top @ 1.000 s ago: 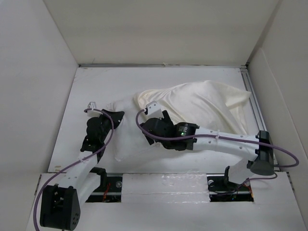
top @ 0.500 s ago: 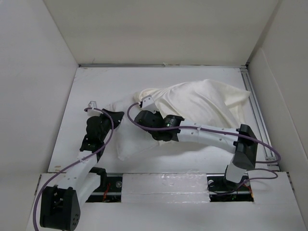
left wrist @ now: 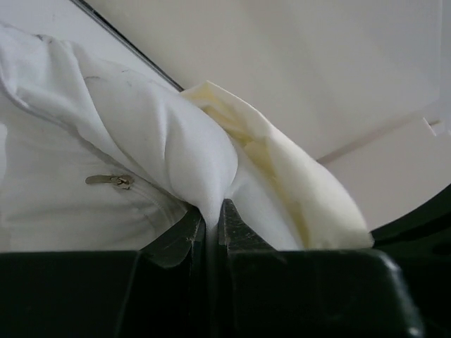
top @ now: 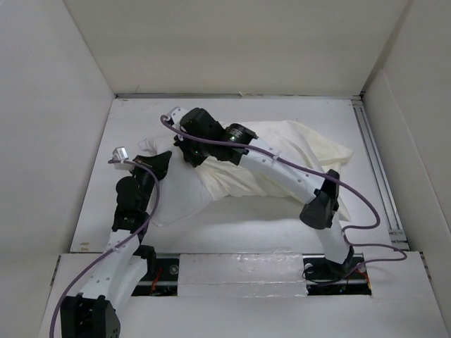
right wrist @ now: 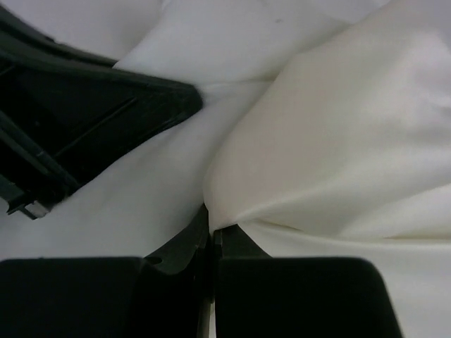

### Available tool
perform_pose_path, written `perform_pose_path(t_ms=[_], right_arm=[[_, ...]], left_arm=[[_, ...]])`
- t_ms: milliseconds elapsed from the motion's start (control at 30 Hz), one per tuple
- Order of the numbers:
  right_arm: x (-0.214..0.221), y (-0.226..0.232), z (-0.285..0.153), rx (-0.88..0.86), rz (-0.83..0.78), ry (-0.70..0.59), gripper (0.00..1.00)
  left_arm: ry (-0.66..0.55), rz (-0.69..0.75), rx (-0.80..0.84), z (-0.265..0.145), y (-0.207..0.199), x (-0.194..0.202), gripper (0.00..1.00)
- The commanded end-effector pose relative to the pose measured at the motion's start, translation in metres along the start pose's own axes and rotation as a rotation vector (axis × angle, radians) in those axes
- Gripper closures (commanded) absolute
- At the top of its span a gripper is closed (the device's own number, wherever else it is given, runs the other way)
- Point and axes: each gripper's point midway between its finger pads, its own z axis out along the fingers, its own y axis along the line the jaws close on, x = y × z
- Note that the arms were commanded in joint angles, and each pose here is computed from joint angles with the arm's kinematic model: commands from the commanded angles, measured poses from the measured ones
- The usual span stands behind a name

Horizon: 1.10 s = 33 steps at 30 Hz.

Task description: Put the pillow into the pillowcase

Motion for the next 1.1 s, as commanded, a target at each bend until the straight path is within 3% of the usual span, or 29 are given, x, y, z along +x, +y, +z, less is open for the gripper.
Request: perform_pose_path(t_ms=[0, 200, 367, 433, 467, 567, 600, 667, 700, 733, 767, 800, 867, 933, 967, 1000, 1033, 1067], right_arm=[[-0.024, 0.059, 0.005, -0.301, -0.042, -0.091, 1.00], [-0.042, 0.118, -0.018, -0.723, 0.005, -0.150, 1.00], [-0.075, 0.154, -0.081, -1.078, -0.033, -0.231, 1.00], [-0.076, 0.163, -0.095, -1.185, -0.017, -0.221, 1.00], [-0.087, 0.166, -0.113, -1.233, -0.059, -0.291, 1.00], [-0.068, 0.169, -0.110, -1.291, -0.049, -0.251, 1.00], [-0.065, 0.167, -0.107, -1.270, -0.036, -0.242, 1.00], [-0.054, 0.150, -0.086, -1.158, -0.009, -0.217, 0.80], [-0.035, 0.136, -0.070, -1.049, 0.049, -0.118, 0.59], [-0.037, 0.112, -0.042, -0.816, 0.079, -0.129, 0.41], [-0.026, 0.096, -0.031, -0.693, 0.092, -0.102, 0.20], [-0.028, 0.078, -0.038, -0.580, 0.086, -0.112, 0.07], [0.001, 0.029, -0.031, -0.330, 0.131, -0.053, 0.06], [-0.011, -0.001, -0.079, -0.169, 0.214, -0.148, 0.05], [0.017, -0.031, -0.078, -0.001, 0.254, -0.129, 0.05], [0.024, -0.042, -0.095, 0.051, 0.279, -0.147, 0.00], [0.016, -0.052, -0.140, 0.082, 0.342, -0.239, 0.00], [0.026, -0.070, -0.156, 0.176, 0.380, -0.262, 0.00]], left_arm=[[0.009, -0.023, 0.126, 0.001, -0.033, -0.003, 1.00], [-0.010, -0.058, 0.106, 0.005, -0.022, 0.000, 1.00], [-0.041, -0.083, 0.068, 0.007, -0.010, -0.002, 1.00], [-0.037, -0.092, 0.061, 0.011, -0.007, 0.000, 1.00], [-0.042, -0.092, 0.070, 0.013, -0.008, -0.001, 1.00], [-0.003, -0.093, 0.054, 0.020, -0.002, 0.009, 1.00], [0.004, -0.085, 0.044, 0.022, 0.002, 0.011, 1.00], [0.021, -0.088, -0.008, 0.024, 0.014, 0.016, 1.00], [0.026, -0.080, -0.040, 0.026, 0.017, 0.015, 1.00], [0.018, -0.080, -0.095, 0.029, 0.026, 0.014, 1.00], [0.008, -0.069, -0.115, 0.032, 0.024, 0.008, 1.00], [0.036, -0.068, -0.208, 0.029, 0.042, 0.015, 1.00], [-0.008, -0.086, -0.293, 0.030, 0.052, 0.004, 1.00], [-0.015, -0.077, -0.364, 0.027, 0.064, 0.003, 1.00], [-0.014, -0.077, -0.365, 0.027, 0.062, 0.002, 1.00], [-0.016, -0.077, -0.362, 0.029, 0.059, 0.000, 1.00], [-0.018, -0.074, -0.381, 0.028, 0.061, -0.001, 1.00], [-0.017, -0.074, -0.382, 0.028, 0.060, -0.002, 1.00]])
